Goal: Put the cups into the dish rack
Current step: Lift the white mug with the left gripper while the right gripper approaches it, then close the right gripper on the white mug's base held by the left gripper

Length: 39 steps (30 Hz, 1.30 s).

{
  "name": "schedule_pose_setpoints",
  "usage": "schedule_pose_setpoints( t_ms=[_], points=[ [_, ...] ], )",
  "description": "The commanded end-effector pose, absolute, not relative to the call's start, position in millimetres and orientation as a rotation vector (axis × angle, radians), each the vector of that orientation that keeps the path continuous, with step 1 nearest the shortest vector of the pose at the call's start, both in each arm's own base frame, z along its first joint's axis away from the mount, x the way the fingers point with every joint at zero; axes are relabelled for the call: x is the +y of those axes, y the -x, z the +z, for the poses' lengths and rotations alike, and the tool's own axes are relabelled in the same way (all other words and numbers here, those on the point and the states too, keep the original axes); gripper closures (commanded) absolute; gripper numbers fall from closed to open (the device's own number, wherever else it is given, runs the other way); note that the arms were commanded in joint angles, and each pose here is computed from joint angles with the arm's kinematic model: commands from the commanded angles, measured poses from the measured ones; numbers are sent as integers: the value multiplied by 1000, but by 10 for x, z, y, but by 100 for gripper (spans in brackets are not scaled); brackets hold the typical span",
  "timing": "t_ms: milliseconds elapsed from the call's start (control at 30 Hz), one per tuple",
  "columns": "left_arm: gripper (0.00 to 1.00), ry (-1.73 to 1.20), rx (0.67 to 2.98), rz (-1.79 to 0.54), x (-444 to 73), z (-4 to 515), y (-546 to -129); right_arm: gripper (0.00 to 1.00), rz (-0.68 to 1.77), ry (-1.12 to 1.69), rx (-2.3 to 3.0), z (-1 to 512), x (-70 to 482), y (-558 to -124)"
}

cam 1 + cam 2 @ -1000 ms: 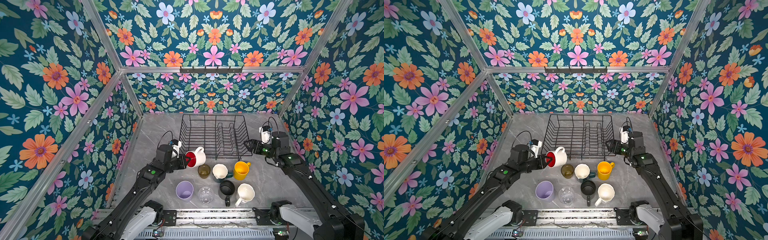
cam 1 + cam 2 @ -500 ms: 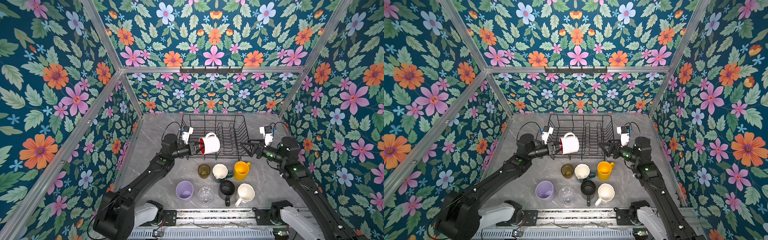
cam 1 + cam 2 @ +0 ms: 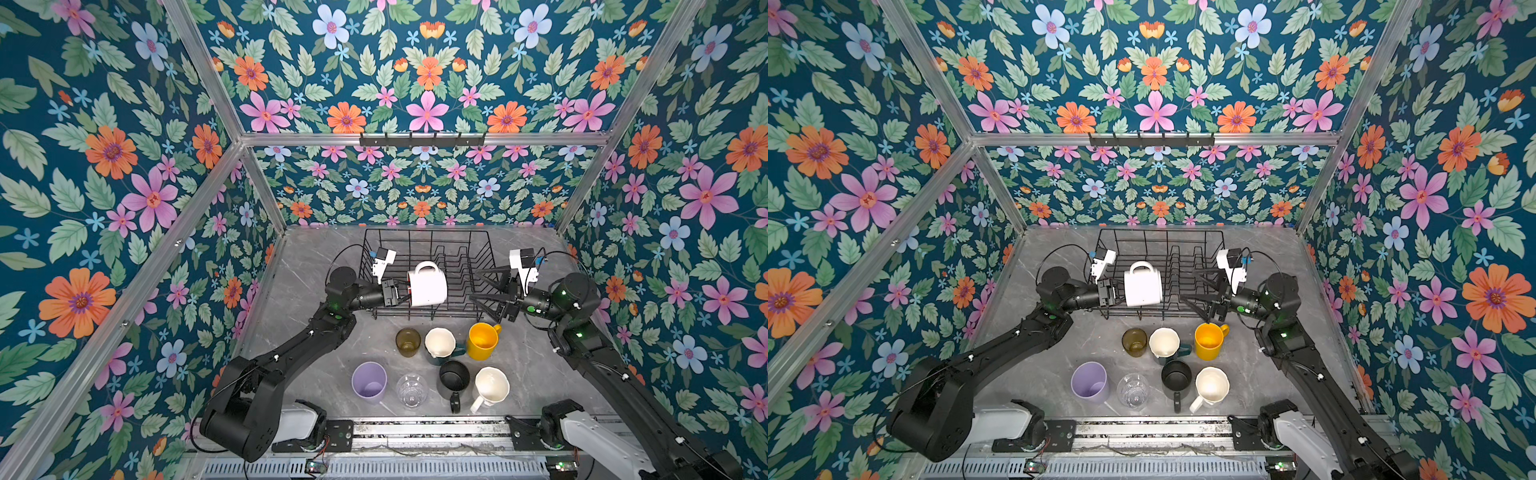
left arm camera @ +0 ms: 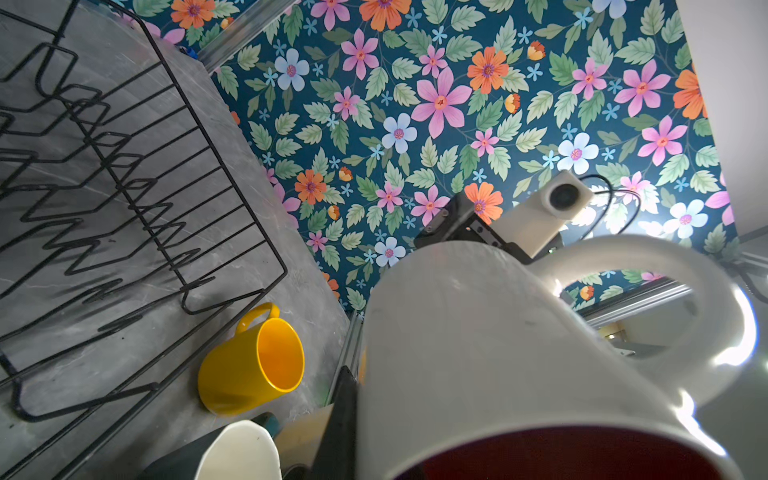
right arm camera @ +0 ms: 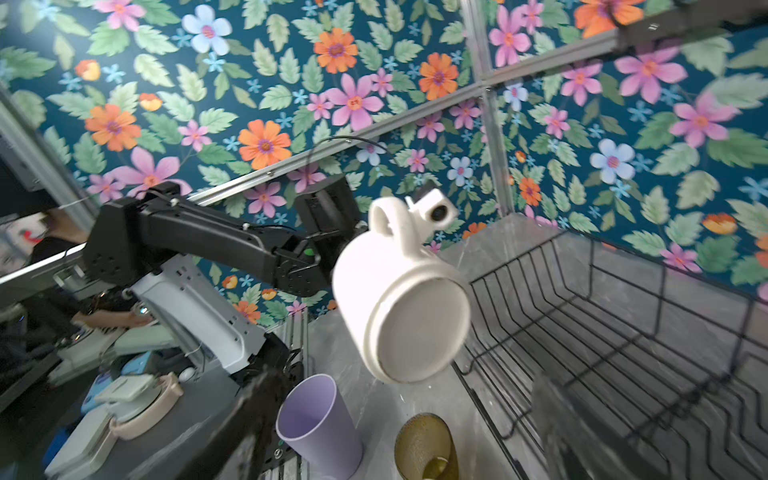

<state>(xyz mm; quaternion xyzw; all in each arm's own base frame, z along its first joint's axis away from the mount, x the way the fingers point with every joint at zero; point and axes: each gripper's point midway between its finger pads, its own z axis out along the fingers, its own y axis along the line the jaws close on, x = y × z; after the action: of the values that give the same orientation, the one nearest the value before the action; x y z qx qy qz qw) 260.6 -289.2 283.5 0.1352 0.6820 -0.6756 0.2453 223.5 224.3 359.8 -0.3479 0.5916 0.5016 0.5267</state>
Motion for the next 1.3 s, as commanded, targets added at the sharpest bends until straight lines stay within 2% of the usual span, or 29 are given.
schedule_pose_setpoints(
  t_ms=[0, 333, 1267],
  points=[
    [100, -433, 1775, -1869, -2899, 3011, -2548, 5, 1141, 984, 1342, 3588, 2411, -2137],
    [100, -423, 1804, -1883, -2927, 2936, -2510, 1, 1153, 1043, 1308, 3608, 2586, -2262],
    [100, -457, 1805, -1911, -2968, 2942, -2390, 1, 1287, 1176, 1339, 3286, 3038, -2391]
  ],
)
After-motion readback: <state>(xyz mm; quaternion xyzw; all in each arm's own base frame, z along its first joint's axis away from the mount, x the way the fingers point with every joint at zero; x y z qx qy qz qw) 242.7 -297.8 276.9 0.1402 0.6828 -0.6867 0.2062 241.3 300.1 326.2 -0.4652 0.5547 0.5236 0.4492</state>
